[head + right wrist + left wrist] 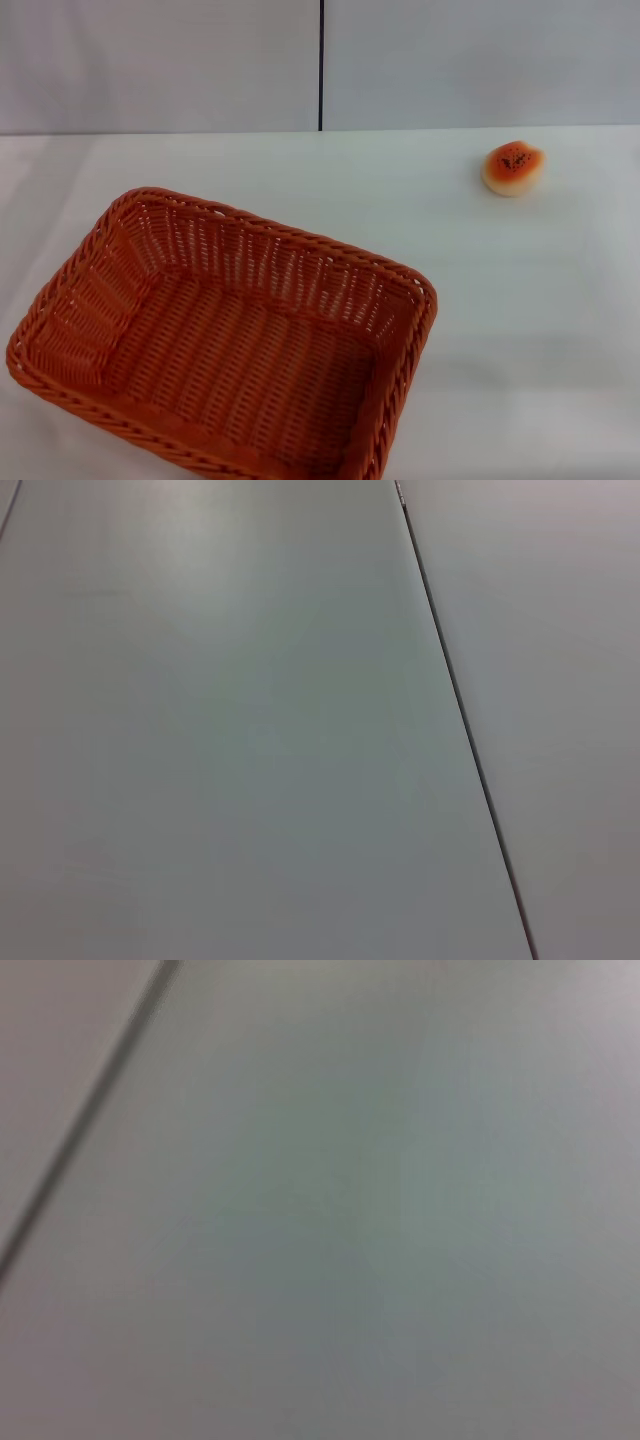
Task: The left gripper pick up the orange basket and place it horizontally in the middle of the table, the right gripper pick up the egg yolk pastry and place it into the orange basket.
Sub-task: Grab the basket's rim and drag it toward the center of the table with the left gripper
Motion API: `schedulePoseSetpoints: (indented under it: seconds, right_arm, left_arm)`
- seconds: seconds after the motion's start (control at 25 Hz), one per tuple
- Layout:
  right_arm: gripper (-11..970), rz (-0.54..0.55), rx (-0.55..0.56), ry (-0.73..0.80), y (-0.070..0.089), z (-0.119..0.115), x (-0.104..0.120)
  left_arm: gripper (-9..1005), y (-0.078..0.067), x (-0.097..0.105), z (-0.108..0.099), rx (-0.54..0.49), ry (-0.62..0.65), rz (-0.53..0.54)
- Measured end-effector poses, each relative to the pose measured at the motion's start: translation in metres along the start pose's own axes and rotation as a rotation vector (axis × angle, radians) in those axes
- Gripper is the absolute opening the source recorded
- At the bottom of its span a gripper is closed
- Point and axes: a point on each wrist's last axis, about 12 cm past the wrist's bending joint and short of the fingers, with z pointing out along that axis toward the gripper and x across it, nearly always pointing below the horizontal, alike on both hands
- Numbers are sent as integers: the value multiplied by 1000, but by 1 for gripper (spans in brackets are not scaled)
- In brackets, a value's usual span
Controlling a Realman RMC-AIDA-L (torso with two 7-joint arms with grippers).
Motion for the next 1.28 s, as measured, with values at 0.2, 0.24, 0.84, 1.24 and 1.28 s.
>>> schedulePoseSetpoints:
  seconds: [0.2,0.24,0.84,1.24,1.28]
  right_arm:
    - [693,-9,28,-4,-4,-3,-1]
    - [692,-11,36,-5,-5,-3,-2]
    - [692,-21,219,-50,-32,-18,-12]
    - [692,24,316,-30,-47,-35,-14]
    - [692,45,324,-30,-50,-38,-15]
  left_arm:
    - [779,3,-25,25,152,70,-45]
    - [778,3,-31,30,196,97,-48]
    - [768,-11,-117,89,441,947,-87]
    - [762,-21,-117,91,359,1242,-54]
    - [761,-20,-116,89,350,1264,-51]
